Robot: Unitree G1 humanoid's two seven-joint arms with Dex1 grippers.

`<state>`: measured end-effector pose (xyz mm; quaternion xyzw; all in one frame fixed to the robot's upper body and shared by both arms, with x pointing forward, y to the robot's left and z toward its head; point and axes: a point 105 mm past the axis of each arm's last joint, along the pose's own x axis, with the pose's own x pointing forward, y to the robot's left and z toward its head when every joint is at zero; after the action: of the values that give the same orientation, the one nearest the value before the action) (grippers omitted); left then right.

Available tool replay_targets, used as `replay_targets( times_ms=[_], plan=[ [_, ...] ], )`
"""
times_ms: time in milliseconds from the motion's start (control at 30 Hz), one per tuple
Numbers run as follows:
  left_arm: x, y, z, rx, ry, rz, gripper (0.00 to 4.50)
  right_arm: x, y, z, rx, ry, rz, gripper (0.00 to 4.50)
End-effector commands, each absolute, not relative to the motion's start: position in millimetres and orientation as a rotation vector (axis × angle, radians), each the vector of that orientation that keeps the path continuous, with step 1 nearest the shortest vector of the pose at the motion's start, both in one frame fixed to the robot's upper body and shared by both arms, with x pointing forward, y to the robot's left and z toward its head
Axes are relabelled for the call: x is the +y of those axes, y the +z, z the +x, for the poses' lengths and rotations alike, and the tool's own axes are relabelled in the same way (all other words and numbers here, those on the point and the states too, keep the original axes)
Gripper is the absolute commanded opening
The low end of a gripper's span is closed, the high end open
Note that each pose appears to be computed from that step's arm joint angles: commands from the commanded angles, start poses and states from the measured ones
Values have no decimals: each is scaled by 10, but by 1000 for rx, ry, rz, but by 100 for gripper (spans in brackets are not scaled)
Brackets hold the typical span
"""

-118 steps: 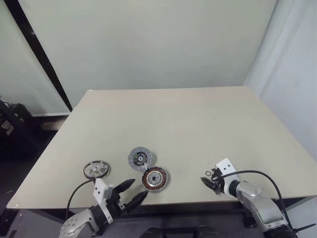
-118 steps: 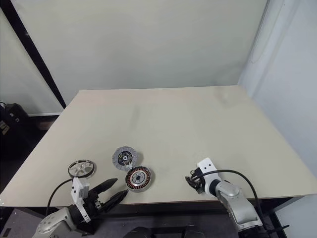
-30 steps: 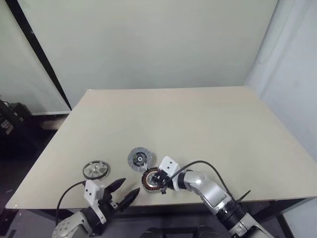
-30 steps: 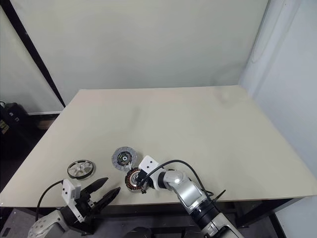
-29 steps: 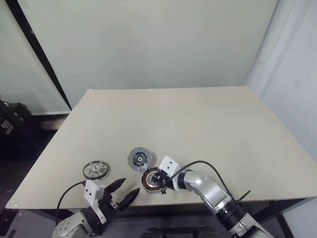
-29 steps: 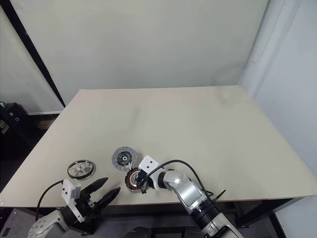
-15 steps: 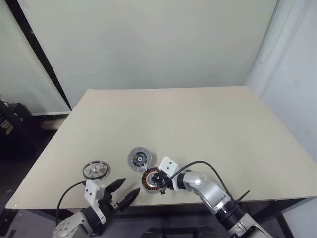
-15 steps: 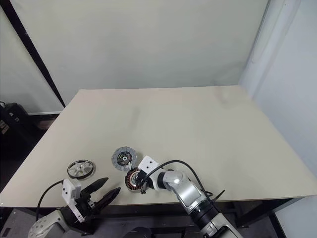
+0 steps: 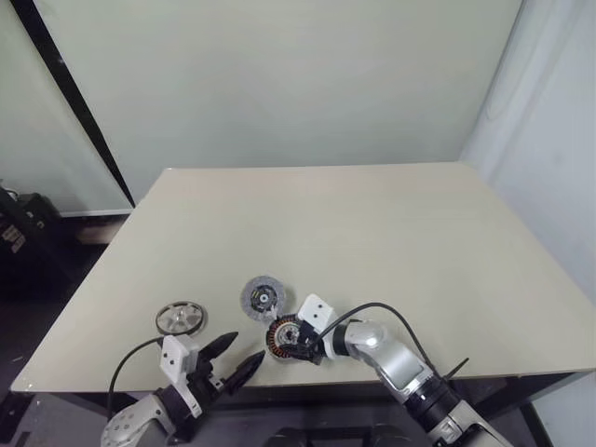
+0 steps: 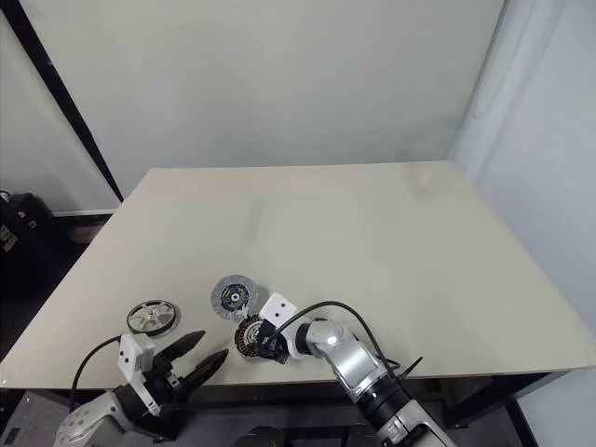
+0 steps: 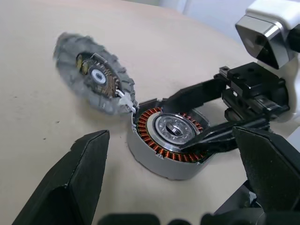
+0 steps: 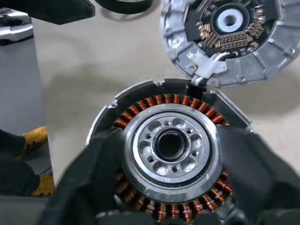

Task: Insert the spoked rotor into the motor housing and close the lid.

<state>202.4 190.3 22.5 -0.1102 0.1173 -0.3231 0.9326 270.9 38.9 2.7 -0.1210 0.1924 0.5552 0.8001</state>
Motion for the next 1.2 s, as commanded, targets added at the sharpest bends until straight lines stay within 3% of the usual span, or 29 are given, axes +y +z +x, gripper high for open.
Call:
replay_targets(
  times_ms=[33, 300, 633, 1200],
  plan=[
    [1895, 275, 2057, 212, -671, -201, 450, 366, 119, 2783, 376, 1175, -270, 343],
    [1872, 266, 2057, 215, -680, -201, 450, 373, 289, 2784, 352, 1184, -205, 343],
    [1865, 261, 2049, 218, -682, -203, 450, 395, 388, 2740, 341, 1211, -285, 2],
    [1858, 256, 2031, 223, -681, -204, 450, 458, 240, 2733, 368, 1216, -369, 2]
  ],
)
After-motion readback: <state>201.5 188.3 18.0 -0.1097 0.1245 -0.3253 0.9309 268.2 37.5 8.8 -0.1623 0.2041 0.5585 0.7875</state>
